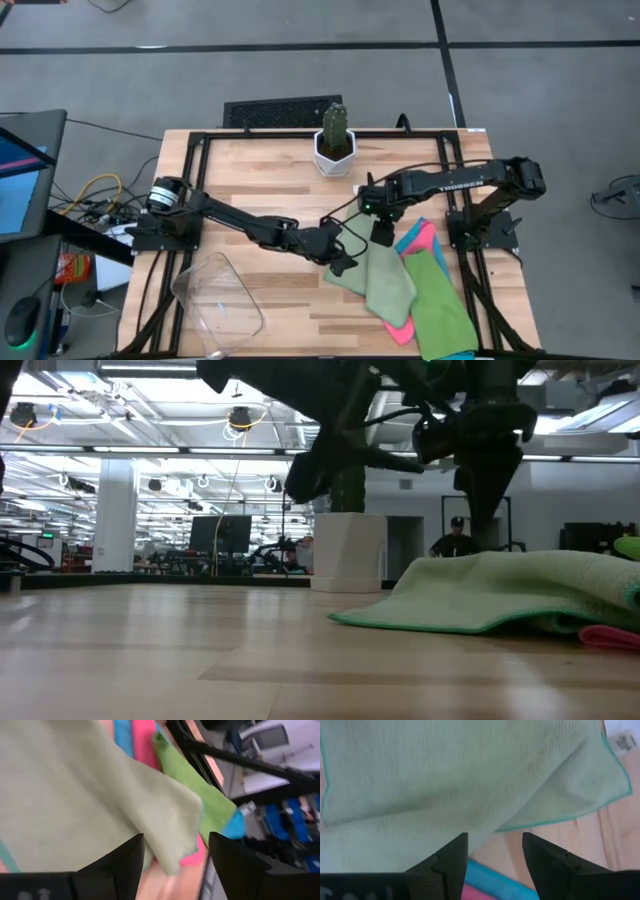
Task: Fold microfiber towels
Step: Fold the light green microfiber cloth
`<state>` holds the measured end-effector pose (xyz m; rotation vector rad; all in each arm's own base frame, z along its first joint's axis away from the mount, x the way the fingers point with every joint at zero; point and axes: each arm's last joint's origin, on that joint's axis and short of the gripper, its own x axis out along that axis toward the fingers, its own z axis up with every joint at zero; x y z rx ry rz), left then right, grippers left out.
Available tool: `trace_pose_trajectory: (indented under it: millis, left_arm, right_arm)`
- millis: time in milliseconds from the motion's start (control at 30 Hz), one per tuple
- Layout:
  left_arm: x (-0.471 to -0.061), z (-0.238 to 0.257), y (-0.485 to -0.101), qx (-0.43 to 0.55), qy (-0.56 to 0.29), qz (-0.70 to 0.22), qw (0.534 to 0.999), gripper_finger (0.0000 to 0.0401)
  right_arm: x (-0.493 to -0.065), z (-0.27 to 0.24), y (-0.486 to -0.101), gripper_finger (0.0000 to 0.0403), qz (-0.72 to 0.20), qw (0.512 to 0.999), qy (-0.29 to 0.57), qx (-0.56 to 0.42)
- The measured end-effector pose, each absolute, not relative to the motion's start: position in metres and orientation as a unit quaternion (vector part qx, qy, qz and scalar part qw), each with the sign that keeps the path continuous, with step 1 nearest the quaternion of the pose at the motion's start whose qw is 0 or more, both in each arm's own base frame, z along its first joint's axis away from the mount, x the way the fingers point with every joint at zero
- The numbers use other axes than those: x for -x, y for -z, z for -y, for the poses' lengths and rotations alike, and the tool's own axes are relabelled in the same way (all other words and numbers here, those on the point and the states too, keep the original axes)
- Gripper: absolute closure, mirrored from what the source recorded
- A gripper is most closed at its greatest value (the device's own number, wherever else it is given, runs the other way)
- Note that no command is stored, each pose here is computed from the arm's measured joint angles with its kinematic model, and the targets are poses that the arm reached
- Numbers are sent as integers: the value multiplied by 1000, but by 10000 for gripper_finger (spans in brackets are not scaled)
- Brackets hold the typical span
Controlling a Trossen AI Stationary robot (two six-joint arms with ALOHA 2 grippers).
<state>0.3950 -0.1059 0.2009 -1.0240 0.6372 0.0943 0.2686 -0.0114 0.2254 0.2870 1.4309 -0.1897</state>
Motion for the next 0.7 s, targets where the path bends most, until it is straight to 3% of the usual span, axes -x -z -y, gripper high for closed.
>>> trace_pose_trajectory:
  millis: [233,433,600,700]
  left_arm:
    - [-380,105,-250,447,104,-285,842,186]
    - [-360,104,-276,414,178,-295,842,186]
    - [-352,103,-303,415,221,-239,850,186]
    - [-350,103,-325,395,264,-155,866,186]
  right_arm:
    - [-266,19,-248,193,-581,802,100,-96]
    - [-297,36,-227,193,-583,805,86,-68]
    - [-318,41,-231,194,-569,817,79,-54]
    - [-327,44,-242,197,-543,835,75,-40]
